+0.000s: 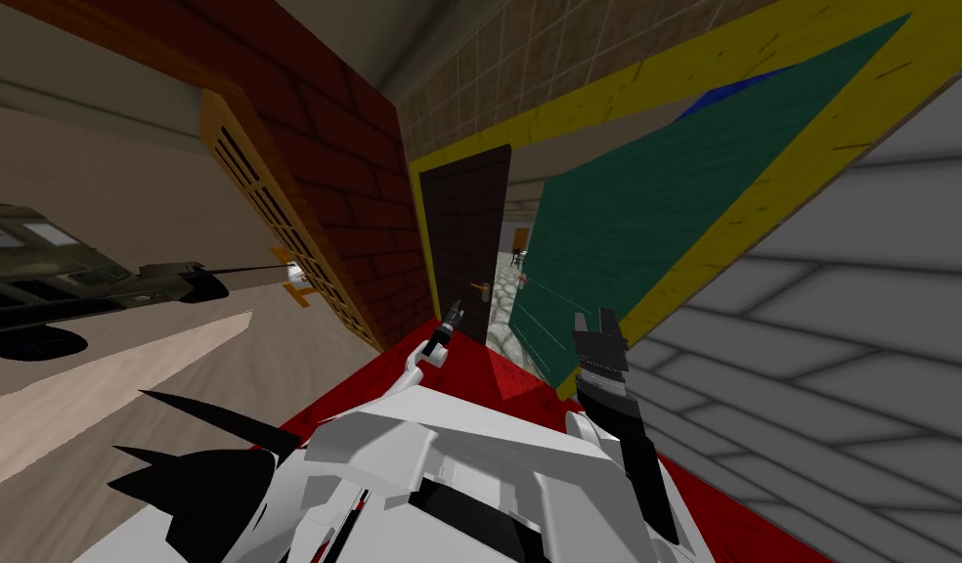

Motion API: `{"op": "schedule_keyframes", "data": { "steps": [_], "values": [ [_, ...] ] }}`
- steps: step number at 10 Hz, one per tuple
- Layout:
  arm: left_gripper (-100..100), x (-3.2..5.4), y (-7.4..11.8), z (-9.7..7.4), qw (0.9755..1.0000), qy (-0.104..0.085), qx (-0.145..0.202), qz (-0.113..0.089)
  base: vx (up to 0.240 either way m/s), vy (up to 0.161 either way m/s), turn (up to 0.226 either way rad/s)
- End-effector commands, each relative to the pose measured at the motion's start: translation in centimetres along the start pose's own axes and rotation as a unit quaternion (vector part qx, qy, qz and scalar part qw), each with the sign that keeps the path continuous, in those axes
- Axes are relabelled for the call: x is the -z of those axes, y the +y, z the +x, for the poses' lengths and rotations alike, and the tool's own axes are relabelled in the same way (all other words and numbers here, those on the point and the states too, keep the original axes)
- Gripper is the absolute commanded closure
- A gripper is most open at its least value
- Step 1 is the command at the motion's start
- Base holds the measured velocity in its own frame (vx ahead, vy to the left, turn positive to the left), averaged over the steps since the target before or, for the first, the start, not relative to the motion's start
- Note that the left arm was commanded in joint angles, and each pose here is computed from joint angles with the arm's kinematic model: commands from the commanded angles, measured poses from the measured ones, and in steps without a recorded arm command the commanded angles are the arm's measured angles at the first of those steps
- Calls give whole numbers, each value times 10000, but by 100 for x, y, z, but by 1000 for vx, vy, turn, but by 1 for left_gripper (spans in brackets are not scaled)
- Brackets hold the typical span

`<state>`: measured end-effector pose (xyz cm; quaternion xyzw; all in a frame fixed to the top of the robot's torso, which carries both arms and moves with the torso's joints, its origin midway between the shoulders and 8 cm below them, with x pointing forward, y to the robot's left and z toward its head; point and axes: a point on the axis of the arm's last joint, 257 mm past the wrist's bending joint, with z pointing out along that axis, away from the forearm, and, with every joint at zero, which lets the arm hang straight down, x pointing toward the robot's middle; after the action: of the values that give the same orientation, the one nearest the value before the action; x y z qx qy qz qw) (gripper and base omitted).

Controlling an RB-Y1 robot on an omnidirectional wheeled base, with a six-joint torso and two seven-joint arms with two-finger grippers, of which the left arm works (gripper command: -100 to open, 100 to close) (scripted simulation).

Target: Push the door open

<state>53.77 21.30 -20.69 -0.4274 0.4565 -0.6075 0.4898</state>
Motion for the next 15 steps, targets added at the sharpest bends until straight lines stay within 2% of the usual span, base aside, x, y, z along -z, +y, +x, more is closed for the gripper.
{"op": "schedule_keyframes", "data": {
  "steps": [1, 7, 15],
  "values": [
    [-100, -30, 92, -3, 10000, 32, -12, -90, 96, 49, -61],
    [-100, -155, 417, -8, 9989, 141, -89, -441, 95, 41, -65],
    [-100, -267, 726, -61, 9963, 219, -209, -809, 88, 45, -57]
  ]
}}
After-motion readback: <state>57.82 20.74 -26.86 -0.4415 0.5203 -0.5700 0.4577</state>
